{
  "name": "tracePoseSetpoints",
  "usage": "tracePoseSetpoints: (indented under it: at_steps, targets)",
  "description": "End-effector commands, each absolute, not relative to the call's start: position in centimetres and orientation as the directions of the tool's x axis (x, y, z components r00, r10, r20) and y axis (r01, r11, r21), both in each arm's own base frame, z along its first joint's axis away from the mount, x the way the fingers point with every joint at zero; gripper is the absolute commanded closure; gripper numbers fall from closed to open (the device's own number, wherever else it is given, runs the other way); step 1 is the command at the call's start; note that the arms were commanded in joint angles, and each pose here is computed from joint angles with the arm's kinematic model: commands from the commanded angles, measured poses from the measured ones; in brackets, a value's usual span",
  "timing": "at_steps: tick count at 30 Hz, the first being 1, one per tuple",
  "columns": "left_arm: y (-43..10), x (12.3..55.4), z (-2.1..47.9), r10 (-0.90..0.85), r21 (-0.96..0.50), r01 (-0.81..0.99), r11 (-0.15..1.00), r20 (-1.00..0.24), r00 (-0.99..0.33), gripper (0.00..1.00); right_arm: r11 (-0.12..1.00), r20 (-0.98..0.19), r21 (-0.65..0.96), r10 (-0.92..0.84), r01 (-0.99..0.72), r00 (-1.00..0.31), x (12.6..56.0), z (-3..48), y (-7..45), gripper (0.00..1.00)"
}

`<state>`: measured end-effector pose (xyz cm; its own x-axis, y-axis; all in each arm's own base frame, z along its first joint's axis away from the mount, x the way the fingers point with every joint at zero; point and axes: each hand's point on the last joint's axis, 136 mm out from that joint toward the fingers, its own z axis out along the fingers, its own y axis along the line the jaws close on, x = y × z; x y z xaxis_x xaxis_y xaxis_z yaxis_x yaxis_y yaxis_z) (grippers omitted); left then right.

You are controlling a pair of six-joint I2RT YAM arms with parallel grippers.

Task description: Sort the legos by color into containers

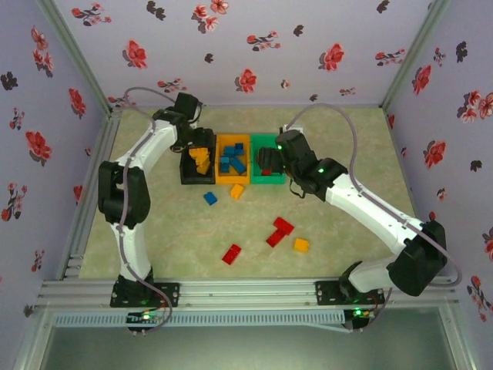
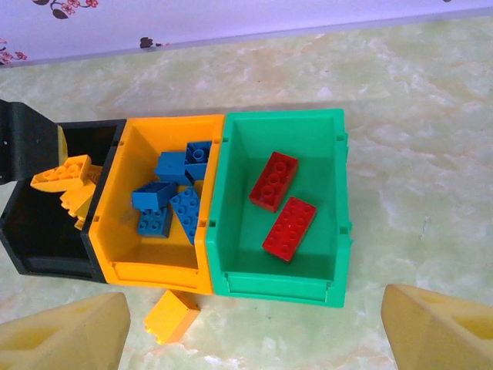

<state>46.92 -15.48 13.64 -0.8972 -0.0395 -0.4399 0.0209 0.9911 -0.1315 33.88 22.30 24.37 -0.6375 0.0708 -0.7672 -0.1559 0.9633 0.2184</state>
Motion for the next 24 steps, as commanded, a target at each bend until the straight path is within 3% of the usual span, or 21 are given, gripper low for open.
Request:
tracePoseSetpoints:
  at_steps: [1, 13, 24]
  targets:
    - [-15.3, 46.9, 14.5, -0.031, -0.139, 0.034, 0.990, -0.437, -0.899, 0.13, 0.971, -0.777, 0.198, 0.072, -0.134, -0.625, 33.7, 24.7, 21.3, 0.14]
    - [-14.4, 44.1, 18.0, -0.059, -0.168, 0.031, 0.985, -0.501, -0.864, 0.12, 0.974, -0.772, 0.183, 0.057, -0.136, -0.634, 33.7, 24.2, 21.2, 0.14]
    - [-13.7, 39.7, 18.1, -0.093, -0.197, 0.013, 0.980, -0.516, -0.852, 0.12, 0.981, -0.742, 0.145, 0.019, -0.132, -0.670, 33.1, 22.4, 20.7, 0.14]
